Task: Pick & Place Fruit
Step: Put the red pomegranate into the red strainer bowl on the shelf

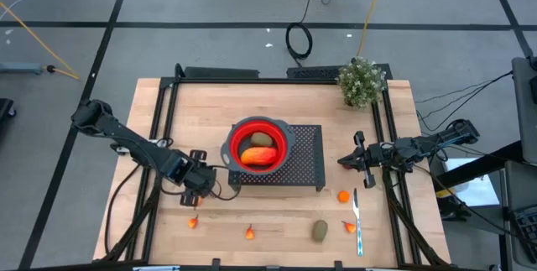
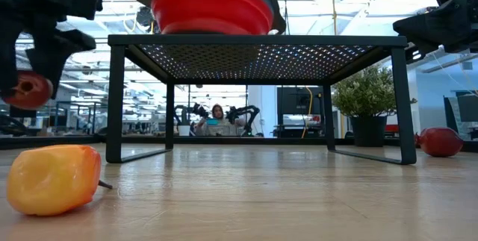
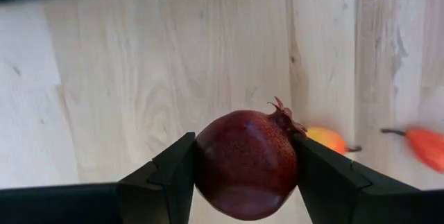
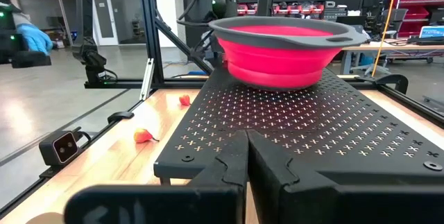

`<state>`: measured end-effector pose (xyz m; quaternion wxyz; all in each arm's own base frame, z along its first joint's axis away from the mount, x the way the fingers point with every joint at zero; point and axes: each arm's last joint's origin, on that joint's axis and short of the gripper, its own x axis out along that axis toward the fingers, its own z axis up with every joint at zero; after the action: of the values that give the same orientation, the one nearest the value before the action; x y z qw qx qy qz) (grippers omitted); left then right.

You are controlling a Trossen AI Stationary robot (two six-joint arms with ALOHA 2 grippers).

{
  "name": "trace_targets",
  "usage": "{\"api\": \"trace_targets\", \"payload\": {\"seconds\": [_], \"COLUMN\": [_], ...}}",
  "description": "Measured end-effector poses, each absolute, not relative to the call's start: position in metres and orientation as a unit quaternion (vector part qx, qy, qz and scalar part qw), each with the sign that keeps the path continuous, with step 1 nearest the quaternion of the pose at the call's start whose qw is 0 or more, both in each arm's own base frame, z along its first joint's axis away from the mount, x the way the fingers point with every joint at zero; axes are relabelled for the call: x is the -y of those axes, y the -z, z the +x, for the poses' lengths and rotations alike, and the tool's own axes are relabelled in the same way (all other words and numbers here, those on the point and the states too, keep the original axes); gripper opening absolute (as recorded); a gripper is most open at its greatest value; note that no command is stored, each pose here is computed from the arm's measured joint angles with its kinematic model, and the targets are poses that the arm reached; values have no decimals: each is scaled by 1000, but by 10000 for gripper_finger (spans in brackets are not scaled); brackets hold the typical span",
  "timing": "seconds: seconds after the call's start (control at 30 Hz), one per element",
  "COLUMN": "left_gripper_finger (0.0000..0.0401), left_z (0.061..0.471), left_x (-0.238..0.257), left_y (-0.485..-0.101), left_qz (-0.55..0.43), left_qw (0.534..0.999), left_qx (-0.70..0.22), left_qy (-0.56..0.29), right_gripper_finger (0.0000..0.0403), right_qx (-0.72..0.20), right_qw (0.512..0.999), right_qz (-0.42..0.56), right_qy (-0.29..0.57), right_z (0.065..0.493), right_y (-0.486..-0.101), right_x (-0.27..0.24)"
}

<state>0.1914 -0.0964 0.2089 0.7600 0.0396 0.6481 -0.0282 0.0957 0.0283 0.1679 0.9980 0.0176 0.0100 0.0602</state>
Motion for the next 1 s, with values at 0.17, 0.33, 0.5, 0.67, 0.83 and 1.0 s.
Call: {"api": "trace_targets", "payload": {"seconds": [0.17,0.33,0.5,0.67,0.83,1.0], "left_gripper_finger": [206,207,207,207,207,207], "left_z": [184,180,175,166,161,166], "left_x": [103,111,120,133,148,163], "left_y": [-208,-209,-209,-209,-214,-232], "left_qz": [27,22,-4,-69,-144,-221], "left_qw": [751,753,753,735,724,726], "left_qx": [-660,-657,-658,-674,-674,-651], "left_qy": [13,14,-2,-10,-28,-25], "right_gripper_finger": [0,0,0,0,0,0], "right_qx": [-10,-10,-10,-10,-10,-10], "right_qw": [998,998,998,998,998,998], "right_qz": [18,18,18,18,18,18], "right_qy": [-60,-60,-60,-60,-60,-60], "right_z": [96,96,96,96,96,96], "right_y": [-168,-168,-168,-168,-168,-168], "right_x": [-28,-28,-28,-28,-28,-28]}}
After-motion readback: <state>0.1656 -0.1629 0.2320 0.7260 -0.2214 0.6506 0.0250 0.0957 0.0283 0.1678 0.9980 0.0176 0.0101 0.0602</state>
